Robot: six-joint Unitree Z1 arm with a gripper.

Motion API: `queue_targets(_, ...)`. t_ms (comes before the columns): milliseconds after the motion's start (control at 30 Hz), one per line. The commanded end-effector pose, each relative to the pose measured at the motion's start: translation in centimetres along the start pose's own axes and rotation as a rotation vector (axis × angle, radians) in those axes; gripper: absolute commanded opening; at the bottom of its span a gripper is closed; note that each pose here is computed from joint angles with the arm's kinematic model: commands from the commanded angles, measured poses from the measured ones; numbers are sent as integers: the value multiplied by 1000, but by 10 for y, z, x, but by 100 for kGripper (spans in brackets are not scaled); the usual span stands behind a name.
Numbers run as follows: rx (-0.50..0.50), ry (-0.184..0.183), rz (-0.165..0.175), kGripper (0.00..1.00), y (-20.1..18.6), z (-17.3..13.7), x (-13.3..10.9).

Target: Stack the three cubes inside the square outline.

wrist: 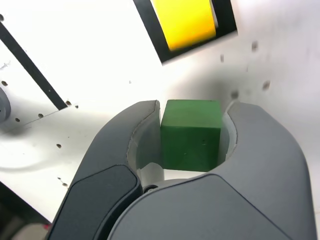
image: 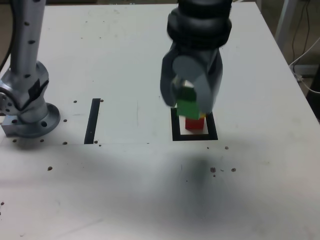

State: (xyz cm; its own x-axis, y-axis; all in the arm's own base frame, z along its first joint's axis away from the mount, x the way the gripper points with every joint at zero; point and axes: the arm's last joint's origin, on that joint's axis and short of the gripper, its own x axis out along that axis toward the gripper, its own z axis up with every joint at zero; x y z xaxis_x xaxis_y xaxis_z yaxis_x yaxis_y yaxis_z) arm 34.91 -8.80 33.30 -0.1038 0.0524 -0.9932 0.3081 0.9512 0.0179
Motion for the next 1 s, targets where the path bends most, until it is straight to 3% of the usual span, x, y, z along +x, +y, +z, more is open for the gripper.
queue_targets(0, -56, 22, -21, 19, 18, -7, 0)
queue_targets(300, -177, 57, -61, 19, 64, -12, 12)
queue_targets(633, -189, 68, -83, 19, 69, -5, 19)
queue_targets(967, -191, 78, -84, 20, 74, 4, 27)
